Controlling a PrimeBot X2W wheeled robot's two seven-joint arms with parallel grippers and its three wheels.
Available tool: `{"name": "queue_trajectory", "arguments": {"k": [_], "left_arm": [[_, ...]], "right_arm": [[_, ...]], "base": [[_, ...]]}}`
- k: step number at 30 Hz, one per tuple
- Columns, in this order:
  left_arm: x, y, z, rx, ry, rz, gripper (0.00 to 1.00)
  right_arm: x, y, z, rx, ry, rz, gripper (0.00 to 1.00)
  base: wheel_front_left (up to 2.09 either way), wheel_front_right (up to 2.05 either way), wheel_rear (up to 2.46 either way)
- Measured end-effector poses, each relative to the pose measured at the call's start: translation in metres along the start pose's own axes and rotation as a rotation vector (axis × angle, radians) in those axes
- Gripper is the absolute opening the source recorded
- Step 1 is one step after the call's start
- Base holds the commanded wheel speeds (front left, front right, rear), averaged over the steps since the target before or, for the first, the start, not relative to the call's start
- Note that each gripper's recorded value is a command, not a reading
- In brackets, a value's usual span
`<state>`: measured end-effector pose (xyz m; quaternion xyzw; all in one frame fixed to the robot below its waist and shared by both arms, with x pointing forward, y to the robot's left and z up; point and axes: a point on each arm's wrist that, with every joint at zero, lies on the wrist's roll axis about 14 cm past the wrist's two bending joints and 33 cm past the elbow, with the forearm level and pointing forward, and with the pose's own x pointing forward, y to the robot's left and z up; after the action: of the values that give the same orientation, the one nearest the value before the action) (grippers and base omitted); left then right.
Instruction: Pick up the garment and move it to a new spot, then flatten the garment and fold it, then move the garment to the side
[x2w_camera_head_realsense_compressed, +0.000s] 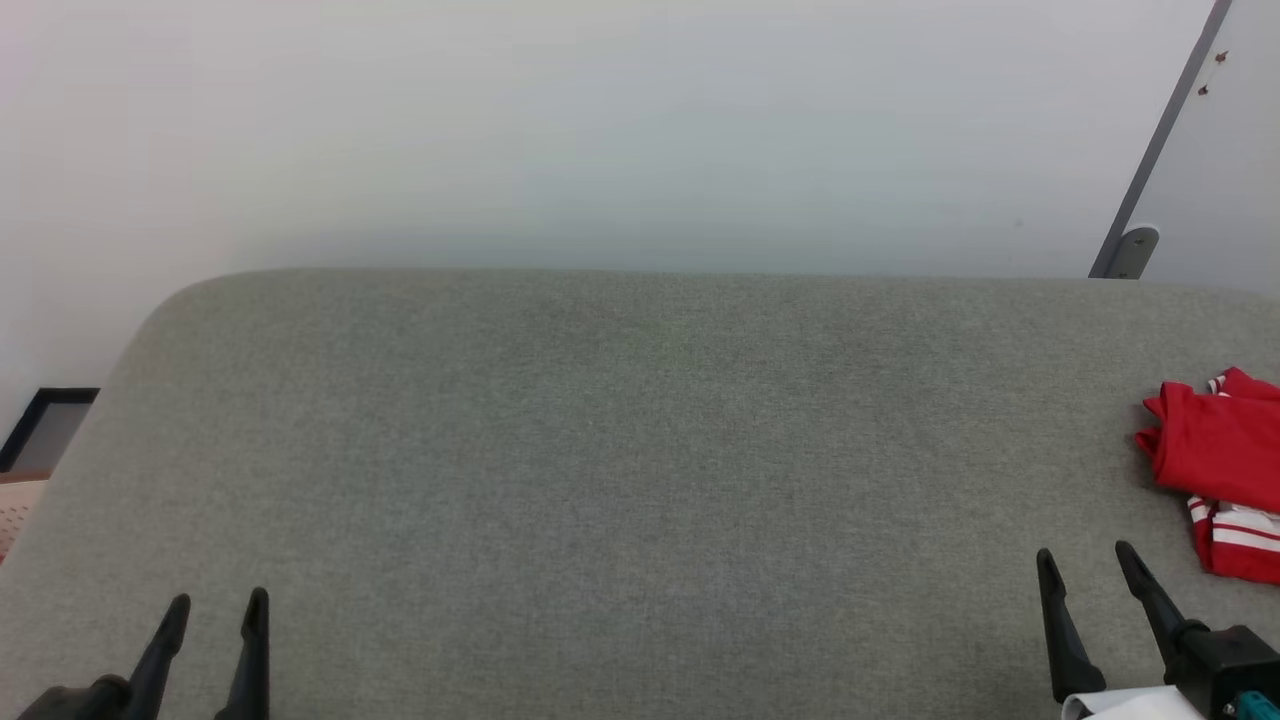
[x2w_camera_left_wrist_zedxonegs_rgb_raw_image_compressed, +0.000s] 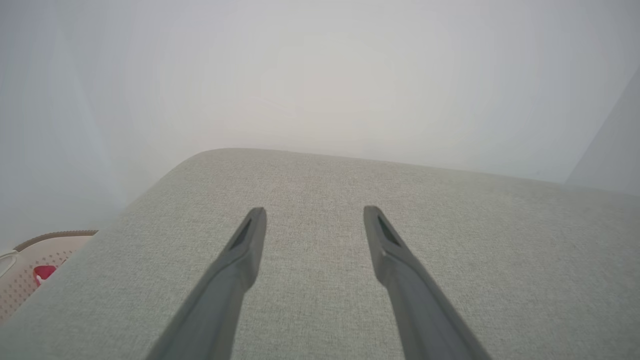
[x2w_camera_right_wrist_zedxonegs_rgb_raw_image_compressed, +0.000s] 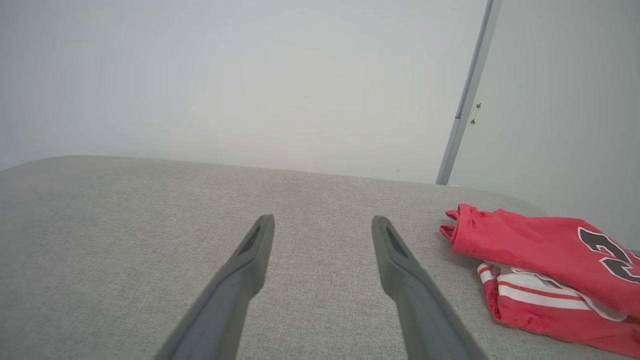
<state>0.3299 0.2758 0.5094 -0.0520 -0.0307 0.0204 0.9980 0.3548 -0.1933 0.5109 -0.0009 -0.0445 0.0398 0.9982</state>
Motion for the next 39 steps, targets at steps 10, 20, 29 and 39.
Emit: {"name": "queue_trajectory", "arguments": {"k": [10,20,29,39], "left_arm": [[-0.003,-0.001,-0.003,-0.012,0.009,0.0,1.0],[-0.011,-0.003,-0.028,-0.115,0.078,0.047,0.0],[-0.005,-0.006,-0.029,-0.274,0.082,0.081,0.0],[0.002,-0.011,-0.03,-0.438,0.085,0.103,0.0]], "right_arm": [[0.0,0.005,-0.001,0.002,0.002,0.014,1.0],[-0.009,0.004,-0.026,0.086,0.091,-0.015,0.0],[-0.007,-0.002,-0.027,0.263,0.101,-0.067,0.0],[-0.003,-0.006,-0.027,0.444,0.101,-0.11,0.0]], "base": [[0.0,0.0,0.0],[0.0,0.0,0.0],[0.0,0.0,0.0],[0.0,0.0,0.0]]}}
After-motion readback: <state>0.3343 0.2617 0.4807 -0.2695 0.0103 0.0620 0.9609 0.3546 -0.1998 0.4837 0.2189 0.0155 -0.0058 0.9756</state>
